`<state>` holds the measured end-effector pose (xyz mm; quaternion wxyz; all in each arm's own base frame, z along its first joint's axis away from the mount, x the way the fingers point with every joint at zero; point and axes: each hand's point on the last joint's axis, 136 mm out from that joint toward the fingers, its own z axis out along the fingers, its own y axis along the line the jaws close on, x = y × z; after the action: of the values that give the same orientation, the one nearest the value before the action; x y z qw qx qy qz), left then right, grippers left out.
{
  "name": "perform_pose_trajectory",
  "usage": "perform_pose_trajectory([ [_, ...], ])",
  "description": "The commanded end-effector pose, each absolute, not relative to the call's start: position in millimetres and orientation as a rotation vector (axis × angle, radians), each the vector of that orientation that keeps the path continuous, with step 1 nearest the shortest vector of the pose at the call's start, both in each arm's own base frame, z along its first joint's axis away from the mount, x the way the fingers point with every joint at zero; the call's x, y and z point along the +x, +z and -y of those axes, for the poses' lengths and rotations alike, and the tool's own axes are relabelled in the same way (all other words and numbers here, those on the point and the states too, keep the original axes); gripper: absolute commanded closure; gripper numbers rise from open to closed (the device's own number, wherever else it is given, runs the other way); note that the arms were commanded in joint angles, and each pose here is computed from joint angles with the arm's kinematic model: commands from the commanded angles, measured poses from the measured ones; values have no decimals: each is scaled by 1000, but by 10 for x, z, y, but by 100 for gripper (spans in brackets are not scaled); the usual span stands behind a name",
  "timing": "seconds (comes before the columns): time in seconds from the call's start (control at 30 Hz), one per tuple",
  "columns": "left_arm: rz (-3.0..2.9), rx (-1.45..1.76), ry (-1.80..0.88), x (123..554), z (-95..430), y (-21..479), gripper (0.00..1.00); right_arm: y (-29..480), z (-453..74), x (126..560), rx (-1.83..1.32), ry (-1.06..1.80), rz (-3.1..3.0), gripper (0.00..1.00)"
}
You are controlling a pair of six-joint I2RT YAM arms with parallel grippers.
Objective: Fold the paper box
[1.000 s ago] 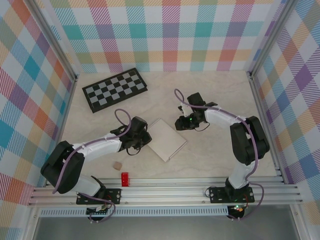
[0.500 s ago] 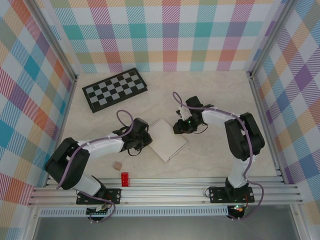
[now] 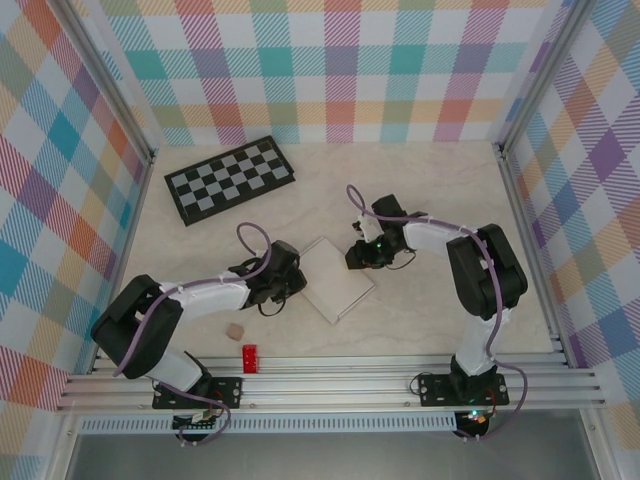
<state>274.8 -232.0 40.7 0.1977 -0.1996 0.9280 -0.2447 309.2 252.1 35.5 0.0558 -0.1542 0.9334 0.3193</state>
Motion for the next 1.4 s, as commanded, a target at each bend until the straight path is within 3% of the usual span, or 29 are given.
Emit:
perform_pose_trajectory([
  [0.0,-2524,-425,-877,2772,2702,540,86,285,-2691,2834,-479,1115,-2878,67],
  [0.57,-2253,-129,-1244,2766,3569,1167,87,198,-2897,2504,-449,1201,-2943,67],
  [0.93,-2457,-213,-1158,2751,3426,701,85,71,-2570,2634,-275,834,-2994,68],
  [1.23,-2445,-353,-1388,2780,3374,674,84,-20,-2638,2514,-195,957,-3022,68],
  [1.37,-2425,-429,-1369,2846,3203,670,85,-9,-2602,2514,-176,937,-3016,67],
])
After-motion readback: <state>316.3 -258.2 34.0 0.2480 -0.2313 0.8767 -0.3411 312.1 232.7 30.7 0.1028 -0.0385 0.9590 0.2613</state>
